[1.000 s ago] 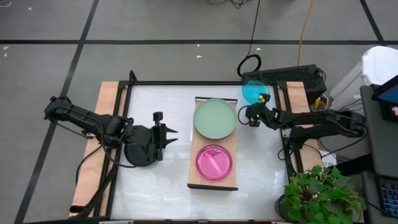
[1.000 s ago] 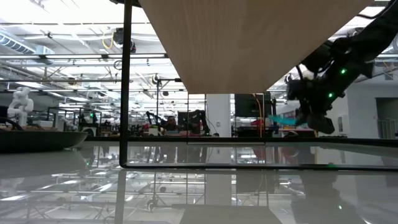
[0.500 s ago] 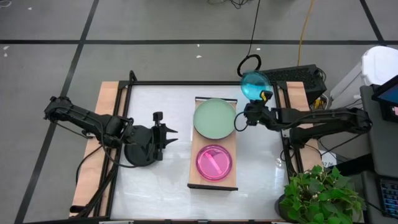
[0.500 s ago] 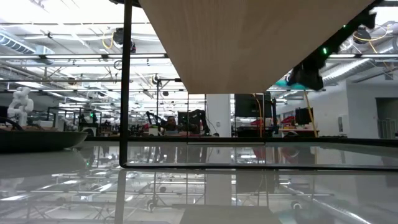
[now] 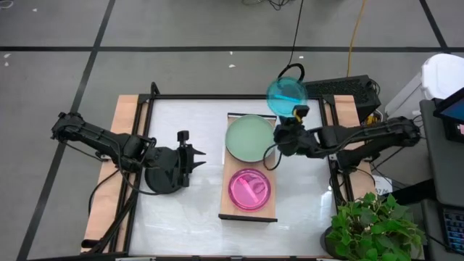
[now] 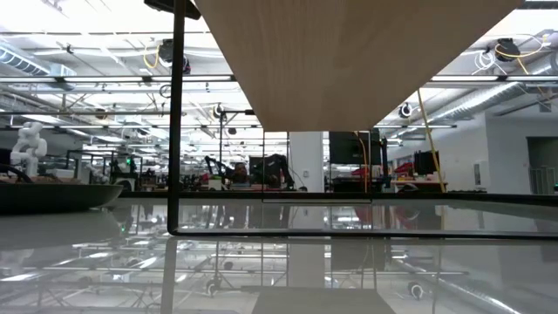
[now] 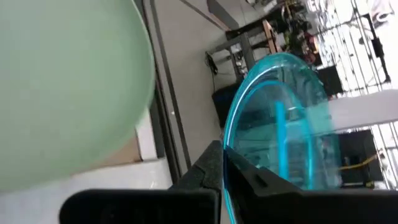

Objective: Place and stack plates onto a shelf
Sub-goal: Stack the blue transparent plate on top of the pink transparent plate on the shelf, then stack the black plate on top of the light green plate on the shelf

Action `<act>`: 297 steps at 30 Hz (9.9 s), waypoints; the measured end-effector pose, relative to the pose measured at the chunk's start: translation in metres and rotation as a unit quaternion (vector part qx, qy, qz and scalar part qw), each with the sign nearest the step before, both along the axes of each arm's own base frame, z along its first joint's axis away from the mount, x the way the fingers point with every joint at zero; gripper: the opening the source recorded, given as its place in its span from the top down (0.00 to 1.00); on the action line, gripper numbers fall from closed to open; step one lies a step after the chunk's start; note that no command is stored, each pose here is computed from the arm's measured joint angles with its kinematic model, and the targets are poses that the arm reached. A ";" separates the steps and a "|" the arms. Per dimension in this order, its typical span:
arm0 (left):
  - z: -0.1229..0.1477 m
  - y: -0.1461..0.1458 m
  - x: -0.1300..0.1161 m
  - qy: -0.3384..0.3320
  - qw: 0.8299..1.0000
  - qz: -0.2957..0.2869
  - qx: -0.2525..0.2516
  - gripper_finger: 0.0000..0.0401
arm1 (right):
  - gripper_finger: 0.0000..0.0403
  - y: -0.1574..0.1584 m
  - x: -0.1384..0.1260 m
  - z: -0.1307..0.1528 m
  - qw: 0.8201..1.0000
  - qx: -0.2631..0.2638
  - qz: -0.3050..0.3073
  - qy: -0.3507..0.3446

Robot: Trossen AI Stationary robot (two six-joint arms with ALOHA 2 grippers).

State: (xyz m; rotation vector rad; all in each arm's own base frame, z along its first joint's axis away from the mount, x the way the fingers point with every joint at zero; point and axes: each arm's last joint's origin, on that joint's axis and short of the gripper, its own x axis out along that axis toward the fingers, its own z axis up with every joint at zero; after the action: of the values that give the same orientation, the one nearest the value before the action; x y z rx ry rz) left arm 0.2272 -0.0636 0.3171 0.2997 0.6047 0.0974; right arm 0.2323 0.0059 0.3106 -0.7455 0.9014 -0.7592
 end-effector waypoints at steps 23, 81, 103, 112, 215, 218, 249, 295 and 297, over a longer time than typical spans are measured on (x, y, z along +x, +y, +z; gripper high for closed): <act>-0.004 0.001 -0.003 0.016 0.999 0.026 -0.030 0.67 | 1.00 0.112 0.008 0.030 0.978 0.047 0.204 -0.015; -0.004 -0.003 -0.003 0.005 0.996 0.051 -0.076 0.67 | 1.00 0.193 0.028 -0.016 0.899 0.232 0.370 0.007; -0.004 -0.003 -0.003 0.006 0.996 0.048 -0.071 0.67 | 0.94 0.189 0.031 -0.026 0.901 0.233 0.367 0.007; -0.004 -0.003 -0.003 0.006 0.996 0.048 -0.072 0.67 | 0.83 0.190 0.032 -0.024 0.899 0.235 0.369 -0.007; -0.169 -0.079 -0.061 0.341 0.910 0.196 -0.130 0.97 | 0.83 0.187 -0.037 0.039 0.877 0.293 0.345 -0.159; -0.167 -0.080 -0.061 0.346 0.912 0.183 -0.120 0.97 | 0.83 0.187 -0.037 0.039 0.876 0.296 0.347 -0.157; -0.052 -0.087 -0.023 0.315 0.946 0.066 0.045 0.98 | 0.83 0.187 -0.037 0.039 0.876 0.297 0.345 -0.158; 0.041 0.009 0.101 0.081 0.960 -0.200 0.179 0.98 | 0.83 0.186 -0.037 0.040 0.873 0.332 0.290 -0.210; 0.035 0.010 0.111 0.076 0.961 -0.197 0.181 0.98 | 0.83 0.186 -0.037 0.040 0.873 0.332 0.290 -0.210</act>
State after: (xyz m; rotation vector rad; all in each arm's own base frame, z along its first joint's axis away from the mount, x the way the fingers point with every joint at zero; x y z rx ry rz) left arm 0.3380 -0.0534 0.3525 0.7823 0.6689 -0.2036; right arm 0.1954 0.1915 0.3504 -0.1862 0.4404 -0.0349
